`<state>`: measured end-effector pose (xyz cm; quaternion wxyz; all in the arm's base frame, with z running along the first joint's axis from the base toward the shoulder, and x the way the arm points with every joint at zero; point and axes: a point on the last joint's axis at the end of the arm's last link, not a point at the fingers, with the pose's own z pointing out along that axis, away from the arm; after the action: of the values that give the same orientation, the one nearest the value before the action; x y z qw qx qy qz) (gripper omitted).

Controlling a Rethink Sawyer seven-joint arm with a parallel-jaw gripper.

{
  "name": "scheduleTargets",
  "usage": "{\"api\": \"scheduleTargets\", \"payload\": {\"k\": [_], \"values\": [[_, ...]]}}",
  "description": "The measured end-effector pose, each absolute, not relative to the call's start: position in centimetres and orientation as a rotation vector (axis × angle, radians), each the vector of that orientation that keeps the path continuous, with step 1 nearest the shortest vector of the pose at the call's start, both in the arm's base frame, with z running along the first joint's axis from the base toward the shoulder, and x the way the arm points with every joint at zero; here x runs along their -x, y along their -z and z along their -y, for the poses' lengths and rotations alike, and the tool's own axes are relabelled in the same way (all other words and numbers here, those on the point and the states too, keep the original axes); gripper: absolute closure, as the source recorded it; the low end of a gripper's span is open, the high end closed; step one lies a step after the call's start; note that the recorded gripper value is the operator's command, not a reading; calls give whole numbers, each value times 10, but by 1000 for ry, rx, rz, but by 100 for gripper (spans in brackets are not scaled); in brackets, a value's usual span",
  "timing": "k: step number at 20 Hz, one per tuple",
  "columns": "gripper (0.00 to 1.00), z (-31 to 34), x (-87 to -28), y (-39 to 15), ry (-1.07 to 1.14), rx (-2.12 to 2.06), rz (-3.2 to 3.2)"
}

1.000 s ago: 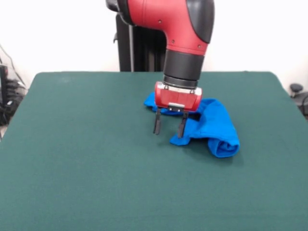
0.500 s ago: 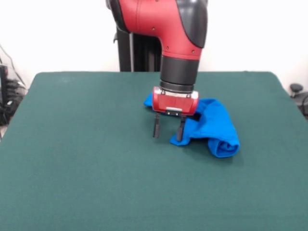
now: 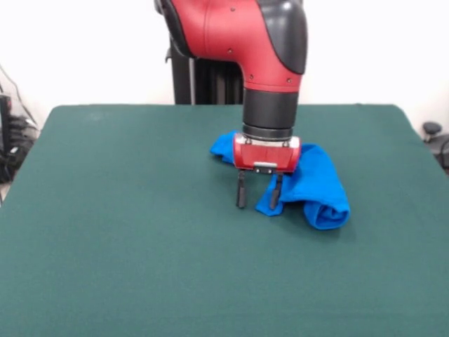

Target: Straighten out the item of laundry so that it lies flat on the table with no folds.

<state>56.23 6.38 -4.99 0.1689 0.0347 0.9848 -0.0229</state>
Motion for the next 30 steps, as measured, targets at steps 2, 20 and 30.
{"api": "scheduleTargets", "payload": {"k": [2,20,30], "values": [[0,-65,-562,50,62,-97,-2800],[100,-114,-549,36,113,-70,-2811],[100,-126,-540,-17,173,-58,-2827]]}}
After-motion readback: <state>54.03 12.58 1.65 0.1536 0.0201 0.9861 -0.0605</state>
